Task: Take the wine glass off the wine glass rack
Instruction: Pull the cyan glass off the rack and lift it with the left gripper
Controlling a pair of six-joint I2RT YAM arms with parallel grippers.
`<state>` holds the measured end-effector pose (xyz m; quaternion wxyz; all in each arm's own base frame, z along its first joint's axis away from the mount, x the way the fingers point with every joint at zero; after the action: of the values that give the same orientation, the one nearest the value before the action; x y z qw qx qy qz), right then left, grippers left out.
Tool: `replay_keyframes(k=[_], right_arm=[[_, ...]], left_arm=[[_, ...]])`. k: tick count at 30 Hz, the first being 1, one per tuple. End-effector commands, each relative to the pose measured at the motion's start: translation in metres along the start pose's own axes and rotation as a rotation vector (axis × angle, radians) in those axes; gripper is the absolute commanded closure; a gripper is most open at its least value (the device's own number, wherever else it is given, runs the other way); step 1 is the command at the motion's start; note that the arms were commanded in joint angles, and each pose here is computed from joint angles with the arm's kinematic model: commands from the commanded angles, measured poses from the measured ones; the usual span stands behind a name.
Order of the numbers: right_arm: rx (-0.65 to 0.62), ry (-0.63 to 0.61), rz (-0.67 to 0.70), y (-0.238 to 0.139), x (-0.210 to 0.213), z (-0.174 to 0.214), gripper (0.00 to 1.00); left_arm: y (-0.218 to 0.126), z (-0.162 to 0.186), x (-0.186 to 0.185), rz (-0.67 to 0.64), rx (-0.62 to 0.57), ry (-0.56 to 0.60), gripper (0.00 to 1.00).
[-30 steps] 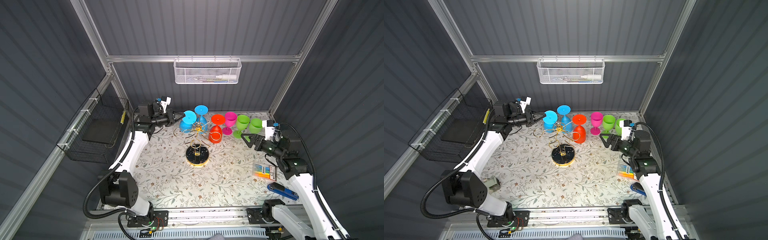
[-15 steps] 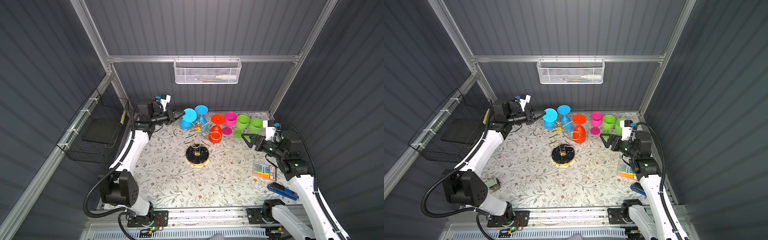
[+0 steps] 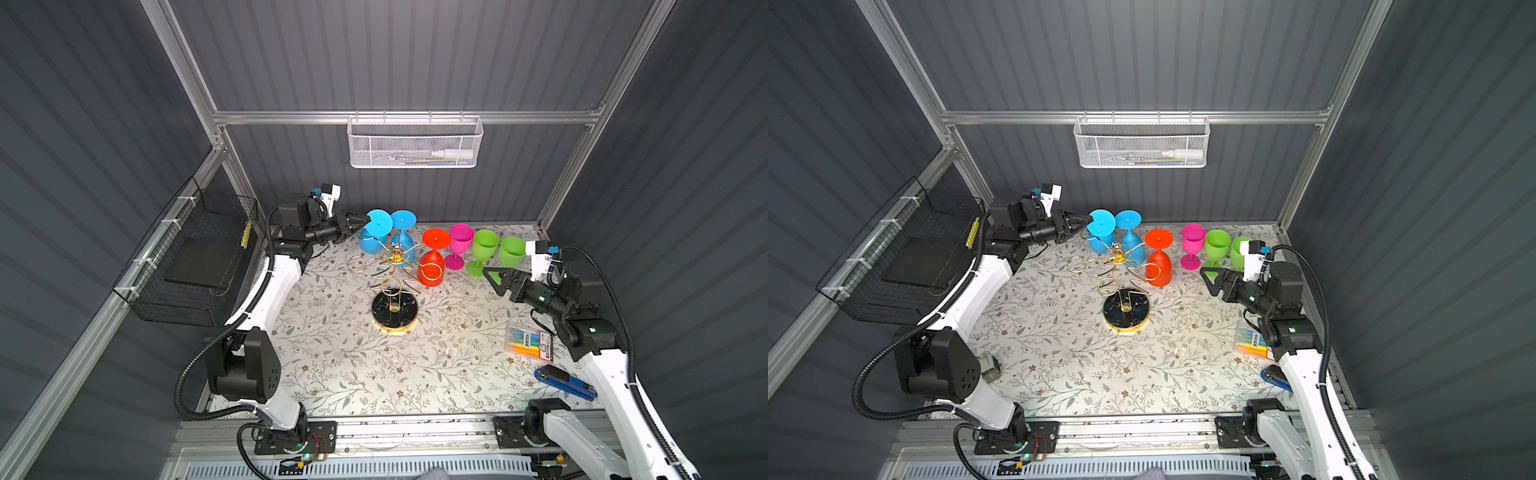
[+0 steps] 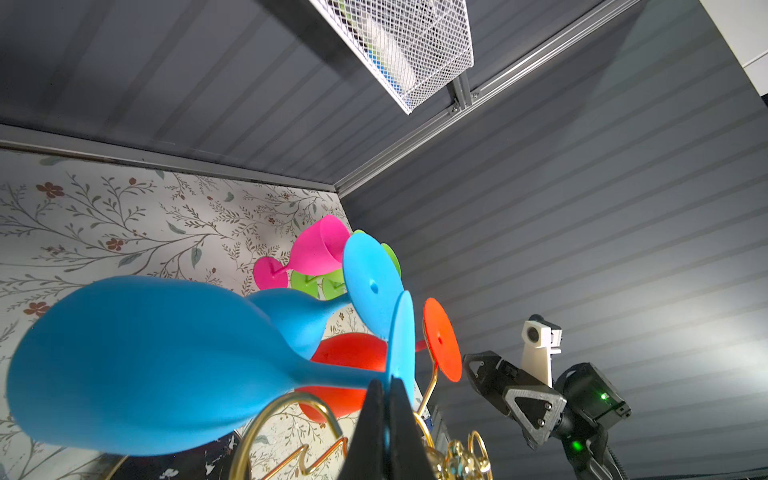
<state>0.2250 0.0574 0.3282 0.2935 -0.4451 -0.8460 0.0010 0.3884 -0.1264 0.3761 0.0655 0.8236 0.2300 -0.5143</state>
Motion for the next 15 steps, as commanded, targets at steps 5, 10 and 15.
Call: replay_keyframes(k=[5, 10, 15], right_arm=[[0.001, -0.014, 0.004, -0.004, 0.003, 0.001, 0.14], [-0.006, -0.024, 0.007, -0.005, 0.005, -0.002, 0.14], [-0.024, -0.05, 0.004, -0.008, 0.01, -0.011, 0.14]], left_arm=[[-0.018, -0.029, -0.021, 0.034, -0.111, 0.066, 1.0], [-0.039, -0.043, -0.032, 0.096, -0.164, 0.082, 1.0], [-0.062, -0.055, -0.047, 0.16, -0.205, 0.091, 1.0]])
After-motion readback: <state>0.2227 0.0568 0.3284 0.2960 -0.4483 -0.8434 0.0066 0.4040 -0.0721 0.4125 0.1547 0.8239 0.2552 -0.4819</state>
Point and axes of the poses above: each gripper's point midway between its finger pads, its own y axis out along the fingers, its own x axis along the line the jaws close on, z = x × y, the point moved 9 cm from there along -y, back along the fingers, and after that the axes turned 8 degrees about -y, right-handed, at the moved point
